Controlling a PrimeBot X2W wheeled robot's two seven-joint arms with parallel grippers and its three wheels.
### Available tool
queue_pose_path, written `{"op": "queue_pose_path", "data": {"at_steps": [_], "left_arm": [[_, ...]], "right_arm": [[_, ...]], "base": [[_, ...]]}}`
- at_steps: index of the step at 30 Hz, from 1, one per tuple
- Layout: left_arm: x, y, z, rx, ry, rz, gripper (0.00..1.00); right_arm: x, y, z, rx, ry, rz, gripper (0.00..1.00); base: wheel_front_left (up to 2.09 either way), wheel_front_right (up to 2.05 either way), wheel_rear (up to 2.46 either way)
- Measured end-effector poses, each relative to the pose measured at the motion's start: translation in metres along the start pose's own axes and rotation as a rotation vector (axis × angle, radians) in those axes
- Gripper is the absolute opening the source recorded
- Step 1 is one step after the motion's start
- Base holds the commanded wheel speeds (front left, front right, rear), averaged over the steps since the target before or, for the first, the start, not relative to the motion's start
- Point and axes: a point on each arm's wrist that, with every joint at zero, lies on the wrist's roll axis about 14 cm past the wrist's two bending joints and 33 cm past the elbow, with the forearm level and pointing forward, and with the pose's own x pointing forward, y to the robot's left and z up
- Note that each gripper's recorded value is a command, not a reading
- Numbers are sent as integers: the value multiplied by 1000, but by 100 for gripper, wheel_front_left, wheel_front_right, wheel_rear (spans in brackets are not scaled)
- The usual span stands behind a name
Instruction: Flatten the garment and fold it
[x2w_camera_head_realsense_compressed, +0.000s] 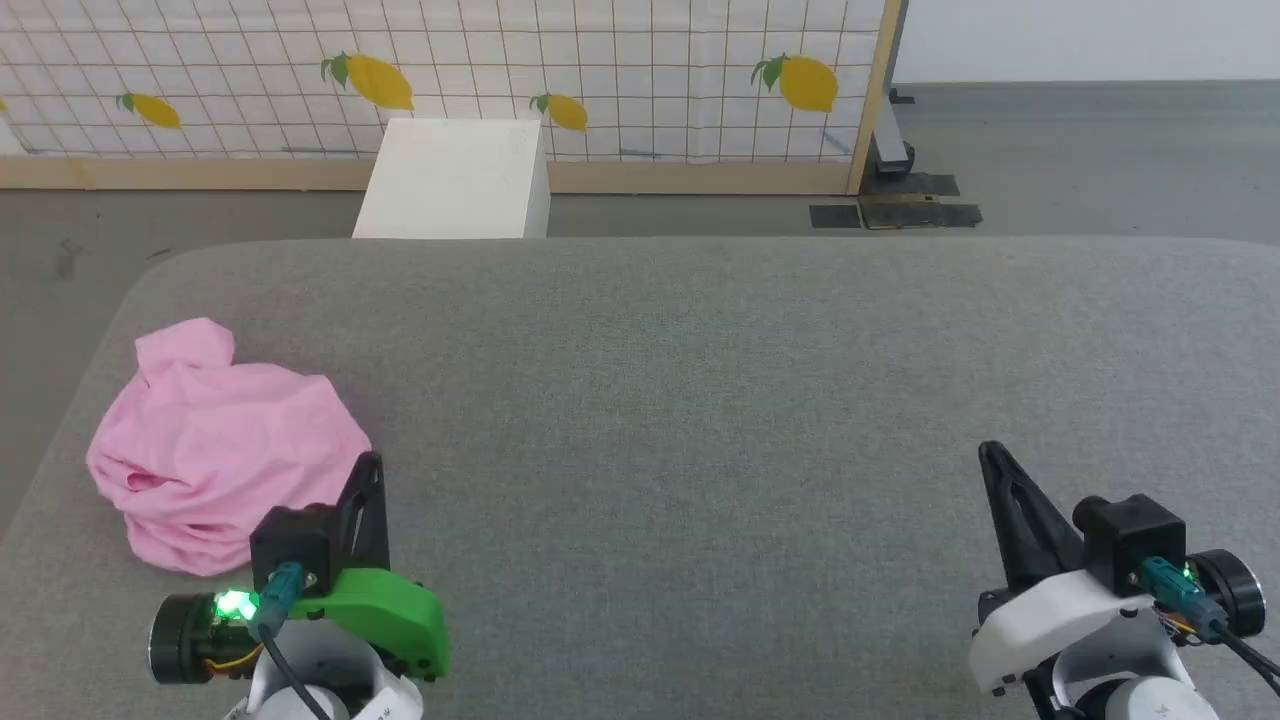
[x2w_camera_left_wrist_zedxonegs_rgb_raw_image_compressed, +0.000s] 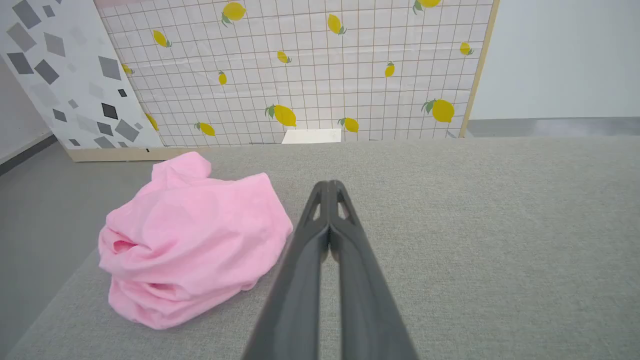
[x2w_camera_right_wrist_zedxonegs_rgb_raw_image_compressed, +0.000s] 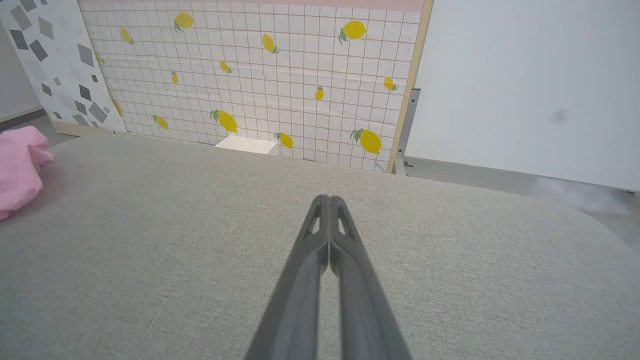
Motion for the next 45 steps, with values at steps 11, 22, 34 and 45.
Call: {"op": "queue_pose_path", "data": {"at_steps": [11, 22, 34, 45], "left_arm": [[0, 0, 0, 0, 0, 0, 0], [0, 0, 0, 0, 0, 0, 0], [0, -1, 0, -6, 0, -2, 100], [0, -5, -5, -15, 7, -14, 100]], "right_arm": [[0, 0, 0, 0, 0, 0, 0], [0, 0, 0, 0, 0, 0, 0], [0, 0, 0, 0, 0, -1, 100], [0, 0, -2, 2, -4, 0, 100]], "base": [[0, 0, 0], [0, 0, 0], [0, 0, 0], [0, 0, 0]]}}
